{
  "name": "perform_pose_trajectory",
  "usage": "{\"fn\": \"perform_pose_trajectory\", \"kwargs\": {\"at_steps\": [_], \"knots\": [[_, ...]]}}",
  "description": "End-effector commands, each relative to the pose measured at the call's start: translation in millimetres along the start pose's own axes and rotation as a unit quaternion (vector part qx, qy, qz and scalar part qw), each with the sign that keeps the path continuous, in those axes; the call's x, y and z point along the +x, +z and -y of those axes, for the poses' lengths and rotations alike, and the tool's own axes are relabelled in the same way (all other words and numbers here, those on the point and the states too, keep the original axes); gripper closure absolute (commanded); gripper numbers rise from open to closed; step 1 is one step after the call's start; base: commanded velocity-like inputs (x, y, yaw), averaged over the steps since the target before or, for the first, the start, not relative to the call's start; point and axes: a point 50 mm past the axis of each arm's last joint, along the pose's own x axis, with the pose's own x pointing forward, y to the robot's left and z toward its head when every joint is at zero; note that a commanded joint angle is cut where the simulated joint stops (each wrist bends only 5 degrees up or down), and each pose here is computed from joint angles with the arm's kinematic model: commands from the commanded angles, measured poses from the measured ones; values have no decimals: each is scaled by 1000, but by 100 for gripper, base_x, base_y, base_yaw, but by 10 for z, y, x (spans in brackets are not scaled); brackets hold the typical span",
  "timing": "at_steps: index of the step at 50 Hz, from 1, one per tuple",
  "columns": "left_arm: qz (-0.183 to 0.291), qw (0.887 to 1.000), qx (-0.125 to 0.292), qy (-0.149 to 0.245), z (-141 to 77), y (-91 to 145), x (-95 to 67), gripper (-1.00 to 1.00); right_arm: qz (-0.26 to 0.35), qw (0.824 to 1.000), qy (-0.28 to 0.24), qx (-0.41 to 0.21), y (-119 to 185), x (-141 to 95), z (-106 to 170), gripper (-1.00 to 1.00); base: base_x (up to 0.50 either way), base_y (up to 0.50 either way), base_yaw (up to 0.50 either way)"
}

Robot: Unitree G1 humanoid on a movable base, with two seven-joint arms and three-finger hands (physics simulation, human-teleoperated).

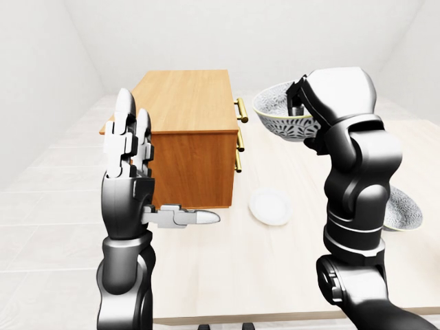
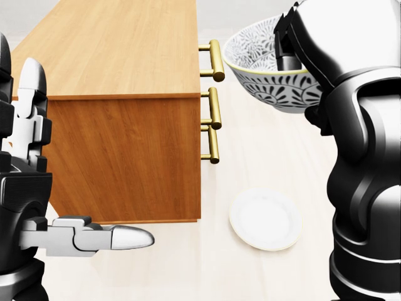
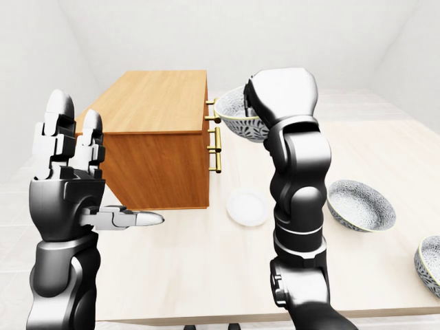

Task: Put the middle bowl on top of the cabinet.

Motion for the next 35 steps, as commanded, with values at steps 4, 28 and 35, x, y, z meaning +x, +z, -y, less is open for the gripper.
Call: {"fn": "perform_pose_trajectory", "kwargs": {"at_steps": [4,28,35], "knots": [[-7,1000,-2,0,-10,-32,-1,-100,20,1000,-8,20,55,154,132,100,0,0,0],[0,1000,0,-3,5,1,0,-100,117,976,-118,139,211,395,552,100,0,0,0],[-5,1000,1,-6,11,-22,-3,-100,129,960,-146,201,218,543,585,100,0,0,0]]}}
